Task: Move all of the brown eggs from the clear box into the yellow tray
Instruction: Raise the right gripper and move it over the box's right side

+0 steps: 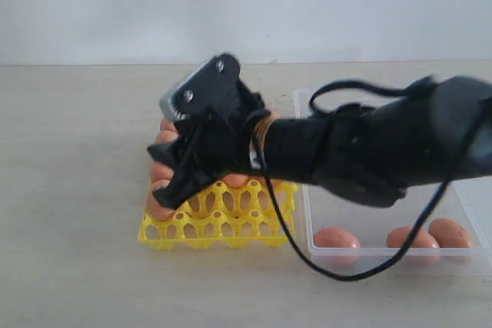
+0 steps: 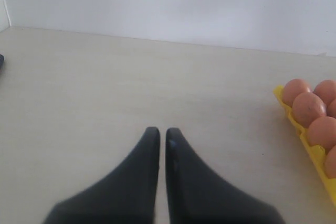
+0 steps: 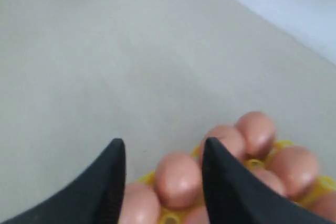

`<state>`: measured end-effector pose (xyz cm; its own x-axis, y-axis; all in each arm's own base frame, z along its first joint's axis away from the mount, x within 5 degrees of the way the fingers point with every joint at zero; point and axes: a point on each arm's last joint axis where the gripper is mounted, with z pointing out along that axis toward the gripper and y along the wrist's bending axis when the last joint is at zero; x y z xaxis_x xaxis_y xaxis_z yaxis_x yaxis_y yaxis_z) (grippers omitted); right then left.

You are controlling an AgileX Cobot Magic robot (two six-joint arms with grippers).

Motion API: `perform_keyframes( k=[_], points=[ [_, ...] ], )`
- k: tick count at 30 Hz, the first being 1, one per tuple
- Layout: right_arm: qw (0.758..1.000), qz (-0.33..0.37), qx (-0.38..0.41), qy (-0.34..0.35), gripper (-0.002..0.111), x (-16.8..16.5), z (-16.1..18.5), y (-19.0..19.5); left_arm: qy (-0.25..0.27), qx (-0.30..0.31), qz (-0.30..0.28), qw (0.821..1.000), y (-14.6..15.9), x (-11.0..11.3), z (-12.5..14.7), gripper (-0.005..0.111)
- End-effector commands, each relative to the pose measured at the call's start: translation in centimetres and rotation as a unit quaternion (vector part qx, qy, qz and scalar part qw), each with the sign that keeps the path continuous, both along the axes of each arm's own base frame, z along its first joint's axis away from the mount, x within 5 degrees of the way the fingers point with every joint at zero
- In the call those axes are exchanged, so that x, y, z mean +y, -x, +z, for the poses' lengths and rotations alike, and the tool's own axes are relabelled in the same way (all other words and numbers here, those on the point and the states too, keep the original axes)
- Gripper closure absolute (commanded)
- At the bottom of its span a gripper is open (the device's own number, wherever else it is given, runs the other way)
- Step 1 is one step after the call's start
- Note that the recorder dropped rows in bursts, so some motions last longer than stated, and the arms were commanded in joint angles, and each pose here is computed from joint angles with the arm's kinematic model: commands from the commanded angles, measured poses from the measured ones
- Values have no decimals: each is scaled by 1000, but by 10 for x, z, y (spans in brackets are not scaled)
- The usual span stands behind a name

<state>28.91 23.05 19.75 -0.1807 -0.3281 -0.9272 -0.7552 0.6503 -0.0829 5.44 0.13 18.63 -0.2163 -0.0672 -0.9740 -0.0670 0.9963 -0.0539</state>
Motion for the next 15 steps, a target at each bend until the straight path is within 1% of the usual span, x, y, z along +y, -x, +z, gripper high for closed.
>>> perform_keyframes(
  k=[1, 2, 4, 5, 6, 7, 8, 9, 10, 11, 13, 15],
  points=[
    [982, -114, 71, 130, 108, -54, 39, 12, -2, 0, 0, 1000, 0, 0, -1, 103],
    [972, -145, 100, 158, 108, -71, 38, 10, -2, 0, 0, 1000, 0, 0, -1, 103],
    [937, -225, 172, 204, 108, -113, 32, 6, -2, 0, 0, 1000, 0, 0, -1, 103],
    [920, -267, 203, 202, 108, -131, 31, 3, -2, 0, 0, 1000, 0, 0, -1, 103],
    [896, -321, 246, 183, 108, -151, 28, 2, -2, 0, 0, 1000, 0, 0, -1, 103],
    [874, -356, 284, 172, 108, -168, 25, 2, -2, 0, 0, 1000, 0, 0, -1, 103],
    [857, -364, 318, 180, 108, -178, 22, 6, -2, 0, 0, 1000, 0, 0, -1, 103],
    [845, -349, 355, 198, 108, -187, 19, 12, -2, 0, 0, 1000, 0, 0, -1, 103],
    [837, -317, 393, 212, 108, -190, 16, 18, -2, 0, 0, 1000, 0, 0, -1, 103],
    [837, -276, 420, 217, 108, -190, 15, 24, -2, 0, 0, 1000, 0, 0, -1, 103],
    [844, -195, 451, 213, 108, -181, 15, 32, -2, 0, 0, 1000, 0, 0, -1, 103],
    [861, -154, 437, 209, 108, -175, 16, 31, -2, 0, 0, 1000, 0, 0, -1, 103]
  ],
)
